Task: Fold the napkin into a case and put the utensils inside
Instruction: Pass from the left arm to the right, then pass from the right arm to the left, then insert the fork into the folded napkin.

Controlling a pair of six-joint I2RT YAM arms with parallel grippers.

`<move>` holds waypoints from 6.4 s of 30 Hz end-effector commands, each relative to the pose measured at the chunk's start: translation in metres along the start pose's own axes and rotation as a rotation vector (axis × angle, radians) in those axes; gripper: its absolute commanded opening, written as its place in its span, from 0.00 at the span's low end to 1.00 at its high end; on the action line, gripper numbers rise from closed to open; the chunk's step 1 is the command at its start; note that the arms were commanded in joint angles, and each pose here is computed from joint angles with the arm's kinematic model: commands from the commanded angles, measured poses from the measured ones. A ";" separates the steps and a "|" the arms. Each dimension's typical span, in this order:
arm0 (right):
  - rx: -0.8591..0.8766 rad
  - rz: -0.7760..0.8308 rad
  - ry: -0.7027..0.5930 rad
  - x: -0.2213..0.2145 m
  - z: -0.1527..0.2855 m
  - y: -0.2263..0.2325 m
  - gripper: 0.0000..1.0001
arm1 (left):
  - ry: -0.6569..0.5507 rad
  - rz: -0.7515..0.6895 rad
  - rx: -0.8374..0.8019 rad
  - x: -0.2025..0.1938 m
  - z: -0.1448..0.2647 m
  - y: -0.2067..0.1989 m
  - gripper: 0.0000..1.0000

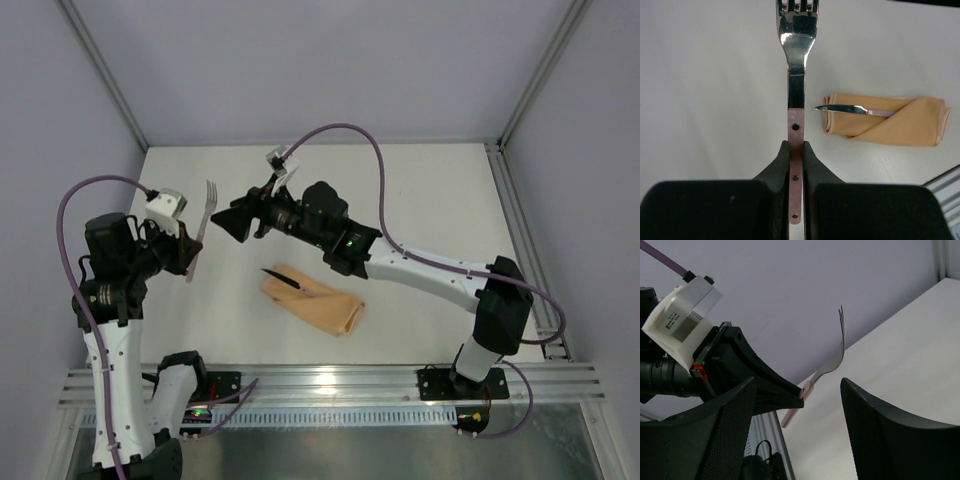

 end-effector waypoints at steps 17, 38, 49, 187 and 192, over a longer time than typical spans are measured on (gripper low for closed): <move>0.034 -0.216 0.005 -0.042 -0.063 0.024 0.15 | -0.017 0.026 -0.076 -0.005 0.007 -0.018 0.00; 0.442 0.194 0.510 -0.082 0.046 0.000 0.03 | 0.009 -0.026 -0.293 -0.006 0.036 -0.059 0.96; 0.602 0.203 0.539 -0.087 0.049 0.031 0.03 | -0.055 0.001 -0.411 0.008 0.033 -0.071 0.83; -0.295 0.321 0.938 -0.255 0.079 -0.131 0.27 | 0.502 0.495 -0.186 -0.141 -0.173 0.029 0.59; -0.323 0.337 0.936 -0.253 0.082 -0.133 0.25 | 0.501 0.495 -0.191 -0.141 -0.173 0.028 0.58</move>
Point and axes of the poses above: each gripper's point midway between its finger pads, its own z axis back along the fingers, its own y axis along the line the jaws close on, x = y × z, the point moved 4 cm from there along z, back along the fingers, and after that the axes turned 4 degrees about z, right-handed, at the moved point
